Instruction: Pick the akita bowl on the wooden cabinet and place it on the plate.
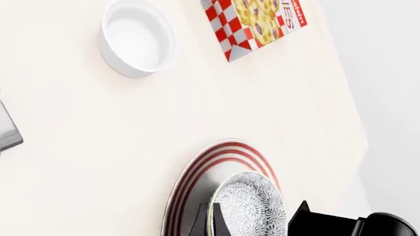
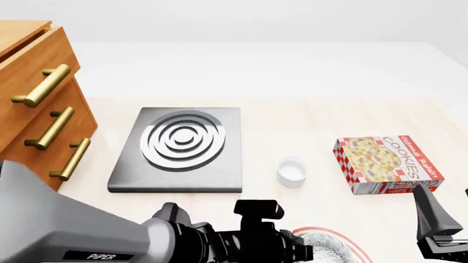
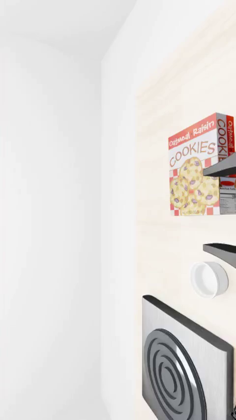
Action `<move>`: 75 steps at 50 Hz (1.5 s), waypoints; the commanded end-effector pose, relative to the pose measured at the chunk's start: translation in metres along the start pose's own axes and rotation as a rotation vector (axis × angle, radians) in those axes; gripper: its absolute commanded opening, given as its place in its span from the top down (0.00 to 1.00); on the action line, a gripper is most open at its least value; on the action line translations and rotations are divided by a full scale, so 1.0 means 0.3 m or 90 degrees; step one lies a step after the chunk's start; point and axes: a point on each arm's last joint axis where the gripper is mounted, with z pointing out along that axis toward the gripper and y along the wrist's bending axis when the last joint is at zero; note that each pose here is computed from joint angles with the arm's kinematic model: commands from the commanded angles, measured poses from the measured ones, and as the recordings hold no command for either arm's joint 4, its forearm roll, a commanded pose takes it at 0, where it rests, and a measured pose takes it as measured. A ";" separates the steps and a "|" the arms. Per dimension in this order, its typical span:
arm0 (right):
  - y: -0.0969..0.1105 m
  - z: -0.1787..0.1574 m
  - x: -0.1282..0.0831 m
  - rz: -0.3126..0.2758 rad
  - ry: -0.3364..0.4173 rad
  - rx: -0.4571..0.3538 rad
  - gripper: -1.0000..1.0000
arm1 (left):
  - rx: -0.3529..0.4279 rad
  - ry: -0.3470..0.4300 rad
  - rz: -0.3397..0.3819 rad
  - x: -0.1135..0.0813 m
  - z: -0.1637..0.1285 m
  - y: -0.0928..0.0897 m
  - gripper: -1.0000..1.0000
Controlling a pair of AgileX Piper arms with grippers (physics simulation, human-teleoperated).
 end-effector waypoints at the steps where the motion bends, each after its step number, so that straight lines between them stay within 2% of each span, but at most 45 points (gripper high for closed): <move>1: 0.000 0.000 0.000 0.000 0.000 0.000 0.00 | 0.029 -0.004 0.002 0.016 -0.011 -0.039 0.00; 15: 0.000 0.000 0.000 0.000 0.000 0.000 0.00 | 0.027 -0.019 0.015 -0.025 -0.038 -0.043 0.00; 33: 0.000 0.000 0.000 0.000 0.000 0.000 0.00 | 0.027 -0.056 0.042 -0.119 -0.133 -0.066 0.00; 42: 0.000 0.000 0.000 0.000 0.000 0.000 0.00 | 0.045 -0.082 0.049 -0.158 -0.214 -0.096 0.00; 43: 0.000 0.000 0.000 0.000 0.000 0.000 0.00 | 0.069 -0.119 0.057 -0.184 -0.261 -0.105 0.00; 44: 0.000 0.000 0.000 0.000 0.000 0.000 0.00 | 0.058 -0.104 0.036 -0.179 -0.258 -0.102 0.00; 45: 0.000 0.000 0.000 0.000 0.000 0.000 0.00 | 0.066 -0.116 0.056 -0.192 -0.279 -0.114 0.00; 57: 0.000 0.000 0.000 0.000 0.000 0.000 0.00 | 0.054 -0.146 0.043 -0.204 -0.360 -0.055 0.00; 59: 0.000 0.000 0.000 0.000 0.000 0.000 0.00 | 0.043 -0.162 0.040 -0.220 -0.382 -0.028 0.00; 69: 0.000 0.000 0.000 0.000 0.000 0.000 0.00 | 0.032 -0.214 0.053 -0.257 -0.466 0.012 0.00; 75: 0.000 0.000 0.000 0.000 0.000 0.000 0.00 | 0.030 -0.235 0.032 -0.258 -0.491 0.043 0.00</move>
